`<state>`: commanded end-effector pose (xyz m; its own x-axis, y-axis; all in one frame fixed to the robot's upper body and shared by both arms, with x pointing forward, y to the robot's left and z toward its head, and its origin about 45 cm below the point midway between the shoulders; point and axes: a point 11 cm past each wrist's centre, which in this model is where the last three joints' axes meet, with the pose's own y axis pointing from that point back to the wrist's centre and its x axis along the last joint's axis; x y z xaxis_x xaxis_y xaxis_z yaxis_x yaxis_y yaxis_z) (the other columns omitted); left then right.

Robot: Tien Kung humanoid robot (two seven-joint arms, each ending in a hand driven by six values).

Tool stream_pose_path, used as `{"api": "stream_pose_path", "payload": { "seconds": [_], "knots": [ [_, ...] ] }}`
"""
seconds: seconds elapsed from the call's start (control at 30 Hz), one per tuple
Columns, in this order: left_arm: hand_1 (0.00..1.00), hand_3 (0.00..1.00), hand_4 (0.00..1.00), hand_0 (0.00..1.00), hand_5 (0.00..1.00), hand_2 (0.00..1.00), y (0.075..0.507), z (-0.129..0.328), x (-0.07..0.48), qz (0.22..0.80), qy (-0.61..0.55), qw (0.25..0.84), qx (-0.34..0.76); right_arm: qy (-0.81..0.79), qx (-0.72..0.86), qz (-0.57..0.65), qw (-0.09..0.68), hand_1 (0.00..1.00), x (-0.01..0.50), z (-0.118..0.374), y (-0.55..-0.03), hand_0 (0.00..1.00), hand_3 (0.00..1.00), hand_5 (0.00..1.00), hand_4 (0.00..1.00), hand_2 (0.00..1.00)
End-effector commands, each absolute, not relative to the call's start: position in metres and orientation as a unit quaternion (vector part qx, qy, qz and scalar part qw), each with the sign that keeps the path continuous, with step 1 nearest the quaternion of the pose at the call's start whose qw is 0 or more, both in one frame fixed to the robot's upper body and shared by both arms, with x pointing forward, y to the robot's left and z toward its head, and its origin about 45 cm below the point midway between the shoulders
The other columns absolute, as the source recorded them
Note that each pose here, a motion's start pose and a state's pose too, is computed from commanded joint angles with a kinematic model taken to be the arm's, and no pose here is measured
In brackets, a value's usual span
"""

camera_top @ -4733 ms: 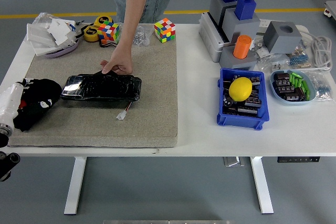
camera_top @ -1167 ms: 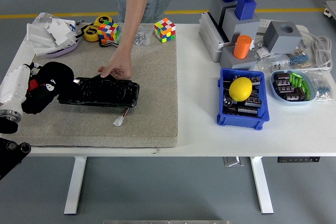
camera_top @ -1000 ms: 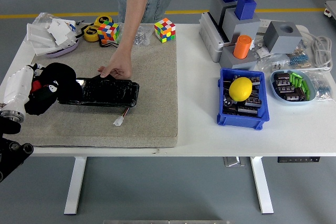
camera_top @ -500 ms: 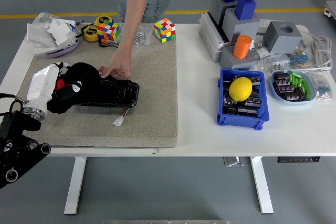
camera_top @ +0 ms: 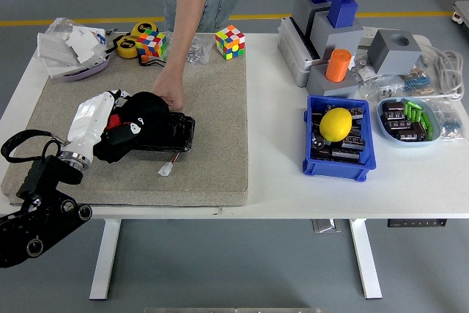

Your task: Pick the rag up,wipe the panel,place it on the desk

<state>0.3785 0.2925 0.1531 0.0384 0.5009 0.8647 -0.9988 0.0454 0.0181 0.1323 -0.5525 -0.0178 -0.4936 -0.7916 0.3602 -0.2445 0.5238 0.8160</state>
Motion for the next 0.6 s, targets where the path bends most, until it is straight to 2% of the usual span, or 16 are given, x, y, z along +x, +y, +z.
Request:
{"api": "stream_pose_path", "payload": {
  "seconds": [0.6],
  "knots": [
    [0.121,0.569,0.51,0.2,0.184,0.291,0.243,0.157,0.379,0.554,-0.376,0.669,0.322,-0.785,0.331,-0.357,0.383,0.652,0.135,-0.015,-0.556,0.74,0.616,0.587,0.989,0.695]
  ]
}}
